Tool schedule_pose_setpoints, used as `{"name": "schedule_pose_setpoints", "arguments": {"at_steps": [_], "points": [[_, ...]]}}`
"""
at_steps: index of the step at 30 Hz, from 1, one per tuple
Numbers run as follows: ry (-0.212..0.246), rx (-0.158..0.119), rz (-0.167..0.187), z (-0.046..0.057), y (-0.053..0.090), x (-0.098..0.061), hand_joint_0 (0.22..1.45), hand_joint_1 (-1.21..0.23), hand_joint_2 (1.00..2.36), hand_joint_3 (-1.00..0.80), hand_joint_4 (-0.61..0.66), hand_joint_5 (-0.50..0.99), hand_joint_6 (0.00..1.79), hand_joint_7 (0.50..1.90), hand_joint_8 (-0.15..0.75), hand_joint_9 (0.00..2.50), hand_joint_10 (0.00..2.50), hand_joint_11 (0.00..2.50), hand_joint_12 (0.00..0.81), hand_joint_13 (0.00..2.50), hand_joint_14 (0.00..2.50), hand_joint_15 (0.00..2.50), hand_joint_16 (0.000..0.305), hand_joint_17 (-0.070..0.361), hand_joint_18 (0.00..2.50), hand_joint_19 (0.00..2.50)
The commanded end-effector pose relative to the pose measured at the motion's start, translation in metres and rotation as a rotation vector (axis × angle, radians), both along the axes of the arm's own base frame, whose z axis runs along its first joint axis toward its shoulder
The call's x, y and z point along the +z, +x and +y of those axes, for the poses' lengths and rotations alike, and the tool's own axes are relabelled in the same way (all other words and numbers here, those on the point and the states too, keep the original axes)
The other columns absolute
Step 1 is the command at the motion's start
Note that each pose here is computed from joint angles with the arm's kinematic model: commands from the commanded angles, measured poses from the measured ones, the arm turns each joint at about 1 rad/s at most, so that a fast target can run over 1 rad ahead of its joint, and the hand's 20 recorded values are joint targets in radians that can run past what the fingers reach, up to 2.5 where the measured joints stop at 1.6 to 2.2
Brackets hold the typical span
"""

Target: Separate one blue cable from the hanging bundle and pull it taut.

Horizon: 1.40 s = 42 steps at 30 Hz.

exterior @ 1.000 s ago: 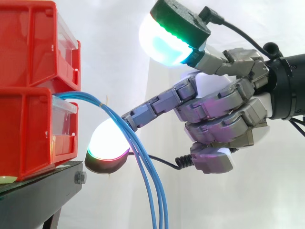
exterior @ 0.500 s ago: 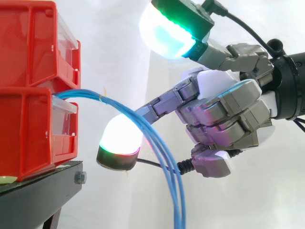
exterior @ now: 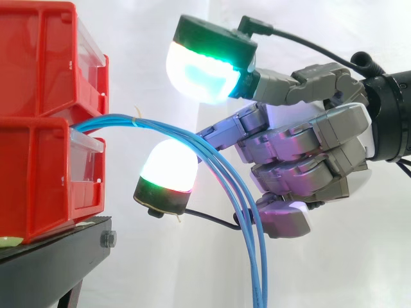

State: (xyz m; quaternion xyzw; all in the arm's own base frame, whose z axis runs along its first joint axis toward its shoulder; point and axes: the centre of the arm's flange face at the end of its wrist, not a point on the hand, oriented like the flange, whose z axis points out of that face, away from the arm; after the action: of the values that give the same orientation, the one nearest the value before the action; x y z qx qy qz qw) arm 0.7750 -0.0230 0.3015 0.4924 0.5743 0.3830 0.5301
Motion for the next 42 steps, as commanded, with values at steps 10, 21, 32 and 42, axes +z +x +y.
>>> {"name": "schedule_pose_setpoints", "arguments": {"at_steps": [10, 21, 32, 42], "points": [[0.000, -0.001, 0.000, -0.0001, 0.0000, -0.0001, 0.37, -0.79, 1.00, -0.50, 0.19, 0.14, 0.51, 1.24, 0.252, 2.22, 0.03, 0.66, 0.487, 2.06, 0.01, 1.40, 0.073, 0.164, 1.51, 0.69], [0.000, -0.001, 0.000, -0.0001, 0.0000, -0.0001, 0.54, -0.72, 1.00, -0.50, 0.10, 0.14, 0.50, 1.24, 0.160, 2.05, 0.02, 0.46, 0.373, 1.78, 0.02, 1.23, 0.056, 0.125, 1.16, 0.81], [-0.001, -0.001, 0.006, -0.0002, -0.0008, -0.0012, 0.75, -0.85, 1.00, -0.50, 0.07, 0.14, 0.50, 1.22, 0.167, 2.07, 0.02, 0.50, 0.363, 1.72, 0.02, 1.17, 0.045, 0.101, 1.20, 0.87], [-0.004, 0.001, 0.021, -0.0004, -0.0025, -0.0024, 0.76, -0.86, 1.00, -0.50, 0.07, 0.14, 0.50, 1.22, 0.189, 2.07, 0.02, 0.51, 0.357, 1.74, 0.02, 1.17, 0.044, 0.099, 1.22, 0.87]]}}
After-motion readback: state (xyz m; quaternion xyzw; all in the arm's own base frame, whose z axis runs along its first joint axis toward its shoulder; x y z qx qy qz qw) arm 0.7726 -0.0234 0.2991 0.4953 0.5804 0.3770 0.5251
